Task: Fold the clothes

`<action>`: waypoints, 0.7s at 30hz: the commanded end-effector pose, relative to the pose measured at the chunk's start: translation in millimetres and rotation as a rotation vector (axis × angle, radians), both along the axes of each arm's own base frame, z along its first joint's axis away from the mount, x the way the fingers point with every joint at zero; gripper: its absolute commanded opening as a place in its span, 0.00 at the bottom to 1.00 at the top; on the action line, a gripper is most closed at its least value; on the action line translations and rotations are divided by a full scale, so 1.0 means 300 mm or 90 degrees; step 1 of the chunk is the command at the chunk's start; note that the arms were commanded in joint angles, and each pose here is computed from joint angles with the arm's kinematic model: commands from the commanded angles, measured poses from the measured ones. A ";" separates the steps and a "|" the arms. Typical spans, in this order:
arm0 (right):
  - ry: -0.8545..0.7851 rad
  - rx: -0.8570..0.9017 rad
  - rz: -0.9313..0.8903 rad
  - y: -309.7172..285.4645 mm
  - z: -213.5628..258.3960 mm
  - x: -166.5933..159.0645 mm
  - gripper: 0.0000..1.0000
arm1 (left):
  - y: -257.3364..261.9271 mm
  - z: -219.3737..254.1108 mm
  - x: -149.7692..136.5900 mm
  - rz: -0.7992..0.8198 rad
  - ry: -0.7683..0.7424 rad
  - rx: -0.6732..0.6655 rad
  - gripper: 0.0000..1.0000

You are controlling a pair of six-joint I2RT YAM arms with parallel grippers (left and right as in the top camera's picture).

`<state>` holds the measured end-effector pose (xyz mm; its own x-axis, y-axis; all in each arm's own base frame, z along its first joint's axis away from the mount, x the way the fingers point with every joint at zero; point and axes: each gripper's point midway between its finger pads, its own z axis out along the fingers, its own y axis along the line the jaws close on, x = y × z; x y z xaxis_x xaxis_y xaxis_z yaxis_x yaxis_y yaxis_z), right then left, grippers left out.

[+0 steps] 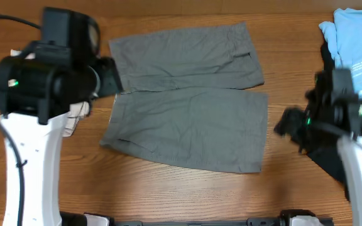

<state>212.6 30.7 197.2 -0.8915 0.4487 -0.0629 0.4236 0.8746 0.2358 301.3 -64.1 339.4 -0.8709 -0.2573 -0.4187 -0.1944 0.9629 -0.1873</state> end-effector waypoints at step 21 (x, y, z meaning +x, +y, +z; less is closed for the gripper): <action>0.155 0.116 -0.124 0.096 -0.530 -0.135 0.69 | -0.073 -0.442 -0.021 -0.028 0.169 0.096 0.57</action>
<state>174.4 56.2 44.5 -0.7886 0.5768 0.2130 0.6147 0.7467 0.2540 292.9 -98.7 214.7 -0.9726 -0.1285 -0.1937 -0.1224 0.9915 -0.0431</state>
